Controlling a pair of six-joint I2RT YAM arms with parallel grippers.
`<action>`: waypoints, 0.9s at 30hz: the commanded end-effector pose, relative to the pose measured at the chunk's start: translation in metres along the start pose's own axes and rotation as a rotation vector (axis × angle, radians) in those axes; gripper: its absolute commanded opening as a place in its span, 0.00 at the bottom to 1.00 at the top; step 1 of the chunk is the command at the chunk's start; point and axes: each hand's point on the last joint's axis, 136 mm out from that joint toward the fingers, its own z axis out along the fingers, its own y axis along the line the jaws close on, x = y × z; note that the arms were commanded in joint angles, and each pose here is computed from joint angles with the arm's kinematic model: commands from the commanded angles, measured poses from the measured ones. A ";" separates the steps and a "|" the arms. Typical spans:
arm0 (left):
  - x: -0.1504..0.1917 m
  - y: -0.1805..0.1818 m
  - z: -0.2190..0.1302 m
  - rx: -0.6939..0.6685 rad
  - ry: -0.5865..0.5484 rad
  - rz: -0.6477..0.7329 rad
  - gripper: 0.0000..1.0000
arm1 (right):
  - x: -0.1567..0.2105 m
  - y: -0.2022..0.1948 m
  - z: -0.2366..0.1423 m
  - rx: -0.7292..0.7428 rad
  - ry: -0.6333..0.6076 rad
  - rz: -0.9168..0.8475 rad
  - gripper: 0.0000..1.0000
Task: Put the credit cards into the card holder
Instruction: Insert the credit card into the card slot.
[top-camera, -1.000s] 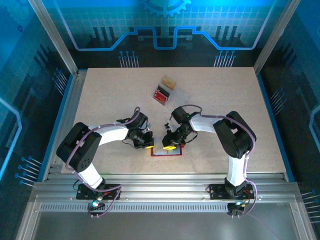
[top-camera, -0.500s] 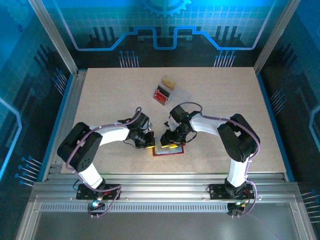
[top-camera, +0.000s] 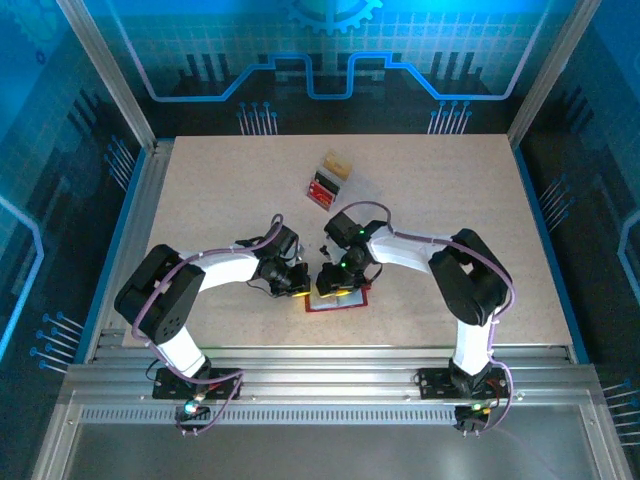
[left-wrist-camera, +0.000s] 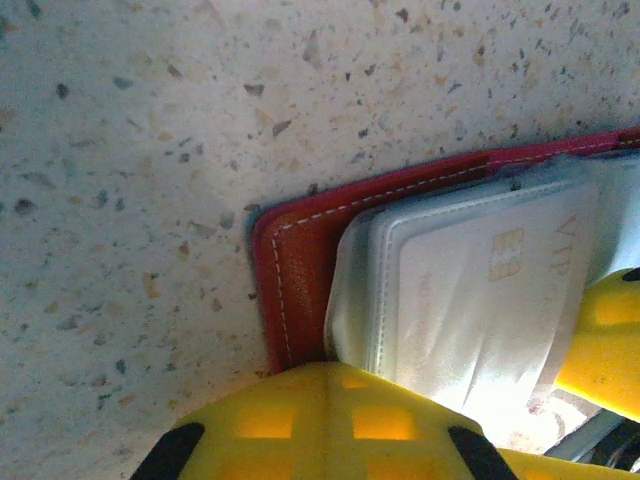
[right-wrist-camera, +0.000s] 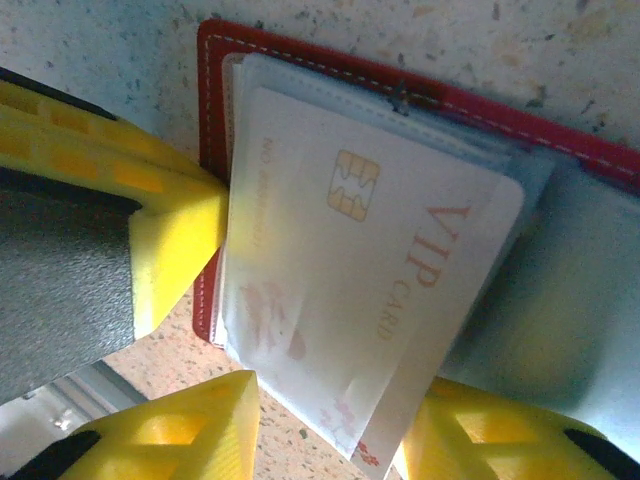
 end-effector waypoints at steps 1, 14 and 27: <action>0.013 0.006 0.018 -0.038 0.047 0.005 0.03 | -0.009 0.038 0.013 -0.062 -0.018 -0.109 0.43; 0.011 0.003 0.014 -0.038 0.036 0.004 0.04 | -0.012 0.016 -0.005 0.125 -0.082 -0.165 0.65; 0.008 -0.001 0.011 -0.030 0.029 -0.011 0.06 | -0.019 0.000 -0.021 0.239 -0.109 -0.186 0.78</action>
